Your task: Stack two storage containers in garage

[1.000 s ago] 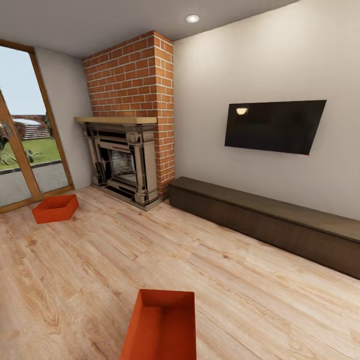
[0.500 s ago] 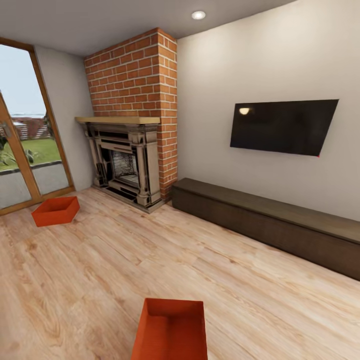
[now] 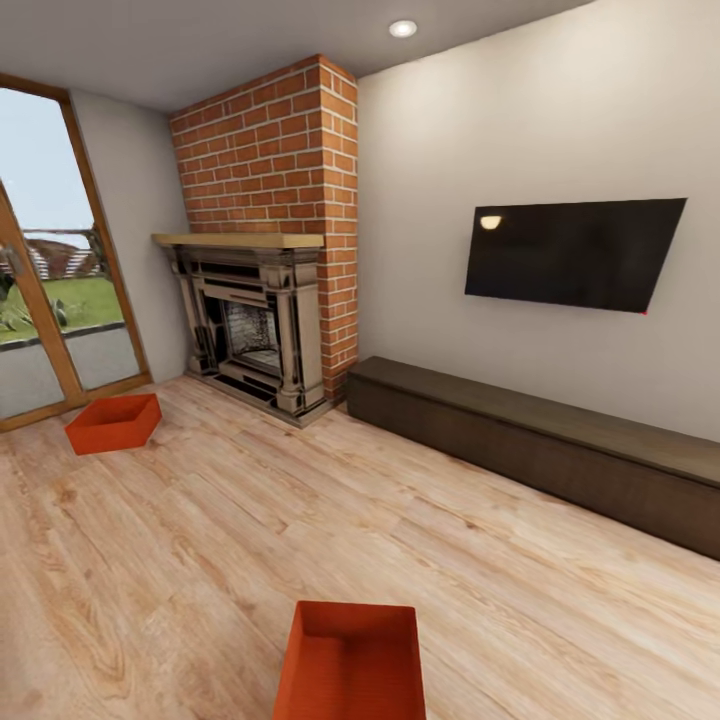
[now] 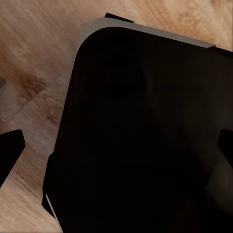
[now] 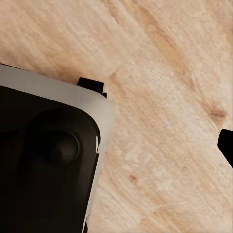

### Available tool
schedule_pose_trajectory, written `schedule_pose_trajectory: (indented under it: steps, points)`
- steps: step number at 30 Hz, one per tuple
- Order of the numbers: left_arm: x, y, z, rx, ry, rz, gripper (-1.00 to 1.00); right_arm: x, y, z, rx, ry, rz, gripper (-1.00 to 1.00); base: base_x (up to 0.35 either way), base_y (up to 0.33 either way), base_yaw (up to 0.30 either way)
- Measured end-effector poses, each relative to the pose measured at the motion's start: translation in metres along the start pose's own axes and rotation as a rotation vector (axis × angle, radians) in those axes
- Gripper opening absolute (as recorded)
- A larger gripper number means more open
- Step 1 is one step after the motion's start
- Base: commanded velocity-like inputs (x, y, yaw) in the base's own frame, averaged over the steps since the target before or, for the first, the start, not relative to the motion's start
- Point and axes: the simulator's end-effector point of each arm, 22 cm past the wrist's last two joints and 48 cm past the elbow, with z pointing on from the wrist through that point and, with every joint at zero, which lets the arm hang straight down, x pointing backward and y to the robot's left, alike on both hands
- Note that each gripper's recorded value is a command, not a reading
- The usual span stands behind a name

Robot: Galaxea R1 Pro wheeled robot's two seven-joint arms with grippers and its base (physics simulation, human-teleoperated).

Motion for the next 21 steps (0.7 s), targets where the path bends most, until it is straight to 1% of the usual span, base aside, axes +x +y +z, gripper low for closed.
schedule_pose_trajectory:
  steps: [15,18,21]
  points:
    - [0.0003,-0.0011,0.0,0.001,0.001,0.0,1.0,-0.0002,-0.0002,0.0,0.001,-0.001,0.003,1.0,0.002,0.007,-0.002]
    - [0.0003,-0.0011,0.0,0.001,0.001,0.0,1.0,-0.0005,-0.0006,0.0,0.003,-0.002,0.01,1.0,0.0,0.0,-0.099]
    - [0.0003,-0.0011,0.0,0.001,0.001,0.0,1.0,-0.0004,-0.0007,0.0,0.004,-0.002,0.016,1.0,0.0,0.0,-0.211]
